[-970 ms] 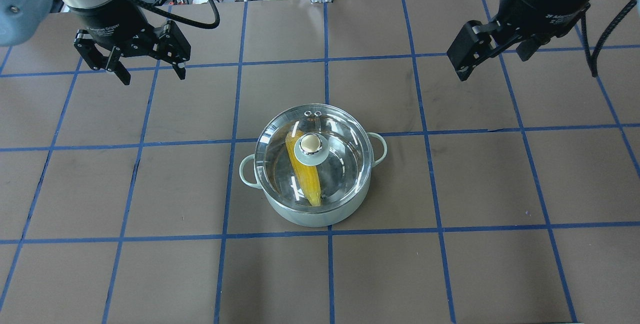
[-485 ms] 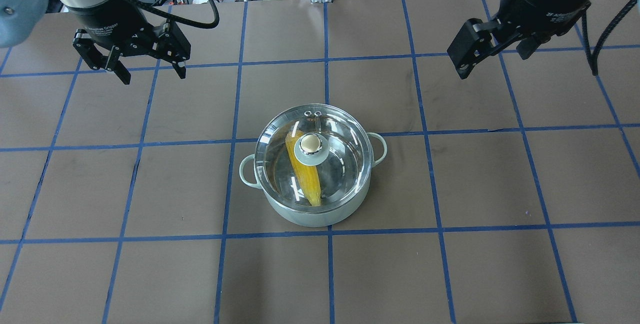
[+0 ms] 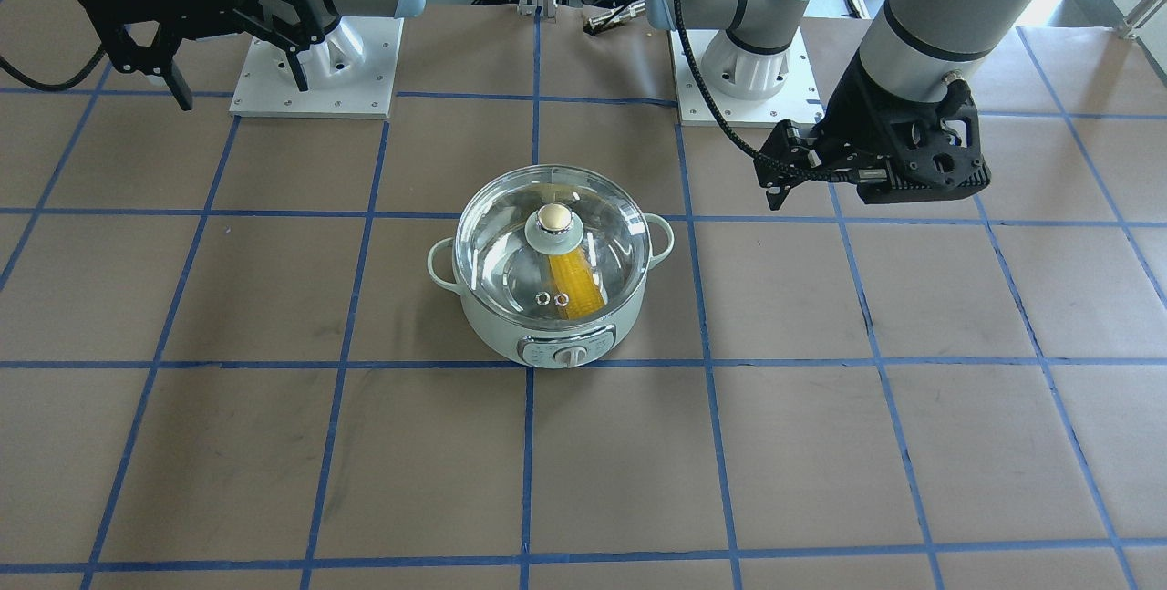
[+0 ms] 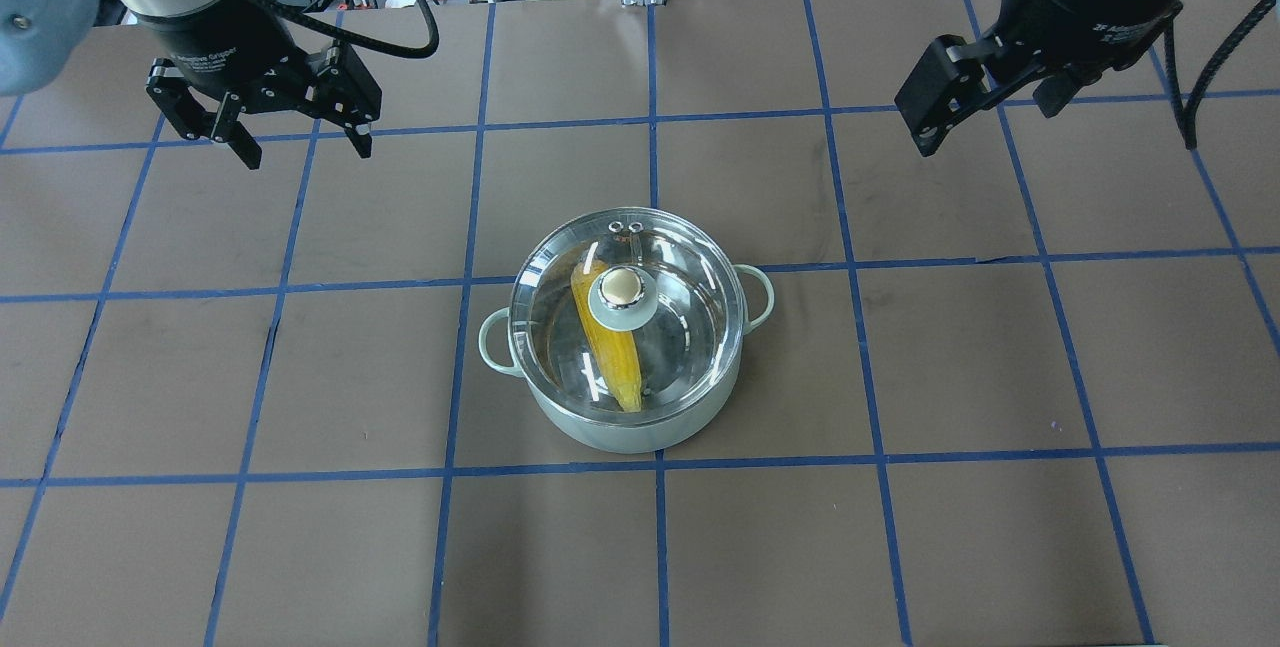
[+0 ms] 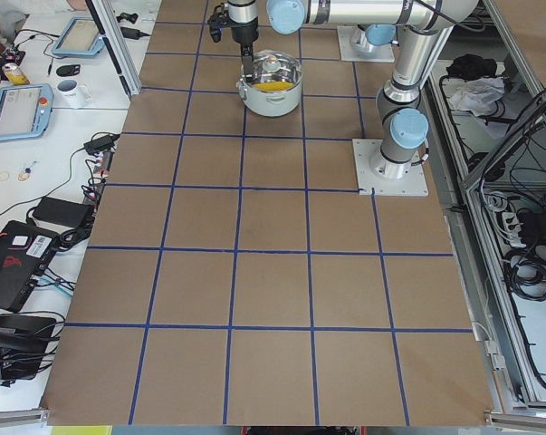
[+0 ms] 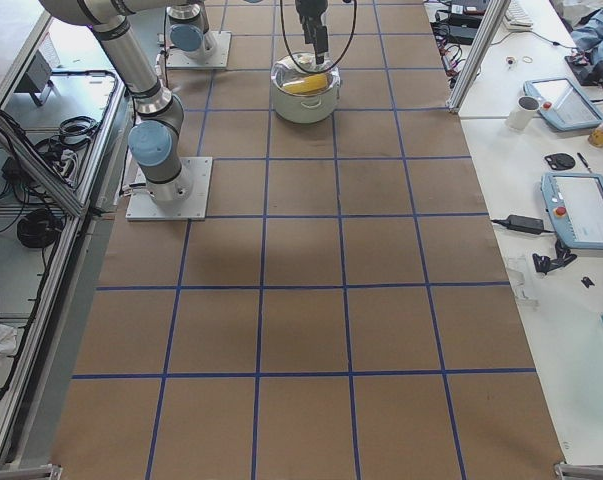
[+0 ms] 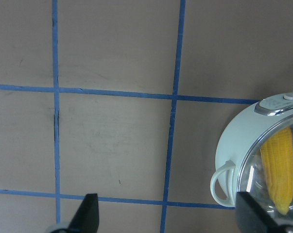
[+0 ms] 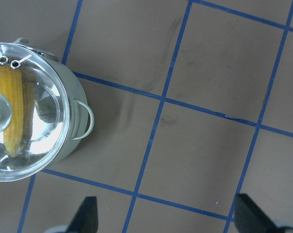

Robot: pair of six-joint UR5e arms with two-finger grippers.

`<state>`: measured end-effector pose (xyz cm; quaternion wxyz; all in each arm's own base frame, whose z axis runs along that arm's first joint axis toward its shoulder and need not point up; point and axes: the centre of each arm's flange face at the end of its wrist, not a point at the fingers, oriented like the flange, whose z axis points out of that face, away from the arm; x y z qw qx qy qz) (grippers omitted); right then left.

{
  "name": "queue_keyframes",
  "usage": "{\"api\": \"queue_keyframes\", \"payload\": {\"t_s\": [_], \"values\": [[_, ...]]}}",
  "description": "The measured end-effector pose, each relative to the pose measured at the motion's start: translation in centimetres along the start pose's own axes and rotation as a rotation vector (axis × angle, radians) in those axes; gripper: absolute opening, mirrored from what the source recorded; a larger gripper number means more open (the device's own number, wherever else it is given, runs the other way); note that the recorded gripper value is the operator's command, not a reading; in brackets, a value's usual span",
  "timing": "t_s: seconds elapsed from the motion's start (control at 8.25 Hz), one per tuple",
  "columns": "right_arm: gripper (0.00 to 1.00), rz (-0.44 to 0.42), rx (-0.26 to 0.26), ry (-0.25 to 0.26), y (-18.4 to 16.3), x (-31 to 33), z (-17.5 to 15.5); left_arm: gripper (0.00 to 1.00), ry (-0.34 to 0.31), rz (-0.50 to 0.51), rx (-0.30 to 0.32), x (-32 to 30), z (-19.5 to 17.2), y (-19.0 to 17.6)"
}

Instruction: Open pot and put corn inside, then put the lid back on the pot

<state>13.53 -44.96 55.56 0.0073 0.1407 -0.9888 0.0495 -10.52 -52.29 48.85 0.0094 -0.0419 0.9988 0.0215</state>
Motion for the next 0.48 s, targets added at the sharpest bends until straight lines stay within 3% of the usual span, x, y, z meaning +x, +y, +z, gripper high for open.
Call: {"api": "queue_keyframes", "payload": {"t_s": [0.48], "values": [[1.00,0.000,0.000,-0.001,0.00,0.02,0.00,1.00,0.000,0.001,-0.004,0.00,0.18,-0.02]]}}
